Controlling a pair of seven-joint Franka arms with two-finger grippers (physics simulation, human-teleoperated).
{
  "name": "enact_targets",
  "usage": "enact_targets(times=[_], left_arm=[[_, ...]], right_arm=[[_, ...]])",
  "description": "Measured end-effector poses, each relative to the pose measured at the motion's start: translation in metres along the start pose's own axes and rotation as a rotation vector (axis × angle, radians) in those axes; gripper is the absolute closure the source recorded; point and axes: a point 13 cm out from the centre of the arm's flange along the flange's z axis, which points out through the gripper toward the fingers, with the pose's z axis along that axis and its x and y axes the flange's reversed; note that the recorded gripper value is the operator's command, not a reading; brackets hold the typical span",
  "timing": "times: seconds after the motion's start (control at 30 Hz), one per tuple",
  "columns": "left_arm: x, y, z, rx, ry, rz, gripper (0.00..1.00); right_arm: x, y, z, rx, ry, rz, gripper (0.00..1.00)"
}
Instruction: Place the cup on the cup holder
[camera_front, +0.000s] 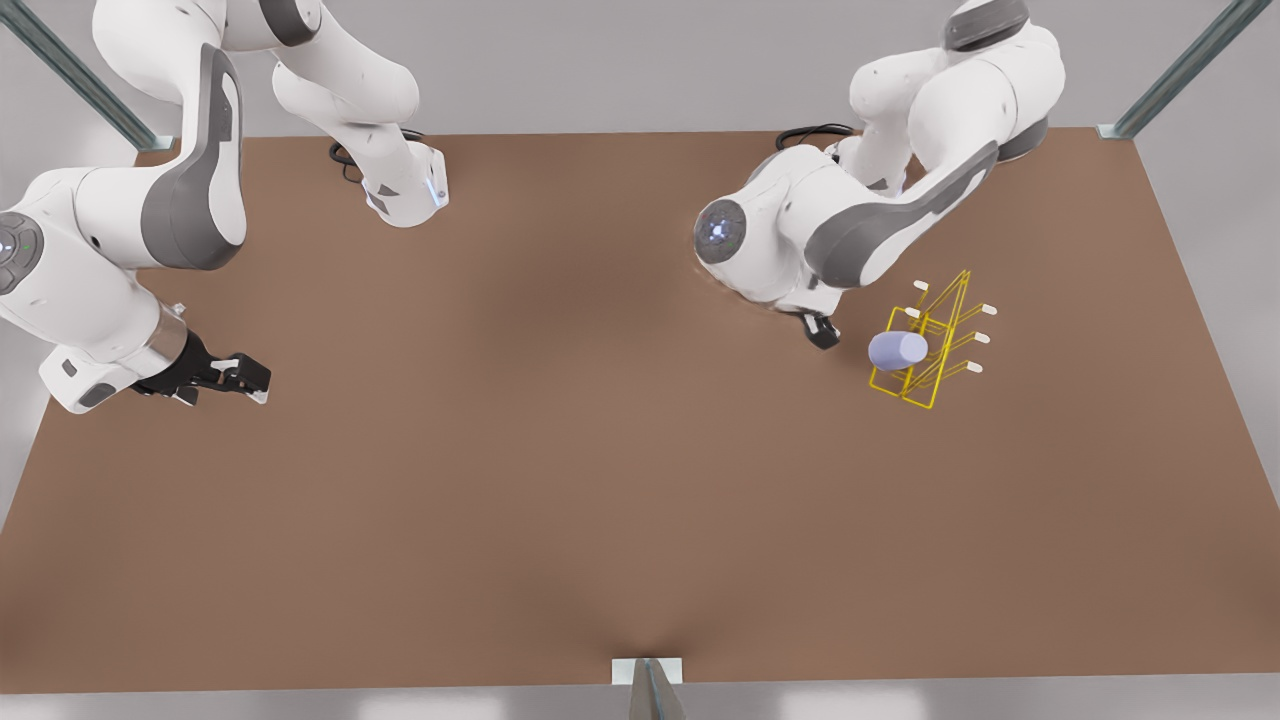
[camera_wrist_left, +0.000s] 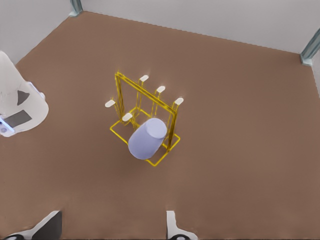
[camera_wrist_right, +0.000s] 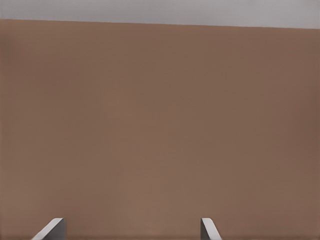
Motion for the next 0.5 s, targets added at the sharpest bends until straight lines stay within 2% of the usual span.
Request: enact_targets(times=[0.07, 0.23, 0.3, 0.37, 0.5], left_arm=[[-0.040, -0.011, -0.022, -0.040, 0.128, 0.066, 0.00], [-0.088, -0.077, 0.004, -0.110, 0.206, 0.242, 0.00], [-0.098, -0.106, 0.021, -0.134, 0.164, 0.300, 0.00], [-0.150, -0.115, 0.047, -0.202, 0.069, 0.256, 0.00], [-0.183, -0.097, 0.051, -0.180, 0.304, 0.484, 0.00]], right_arm=[[-0.001, -0.001, 0.001, 0.000, -0.001, 0.001, 0.00], [-0.015, -0.004, 0.002, -0.001, -0.042, 0.006, 0.00], [-0.017, 0.004, -0.002, -0.006, -0.057, -0.004, 0.00], [-0.019, 0.009, -0.002, -0.009, -0.065, -0.012, 0.00], [-0.027, 0.008, 0.013, -0.011, -0.060, -0.011, 0.00]])
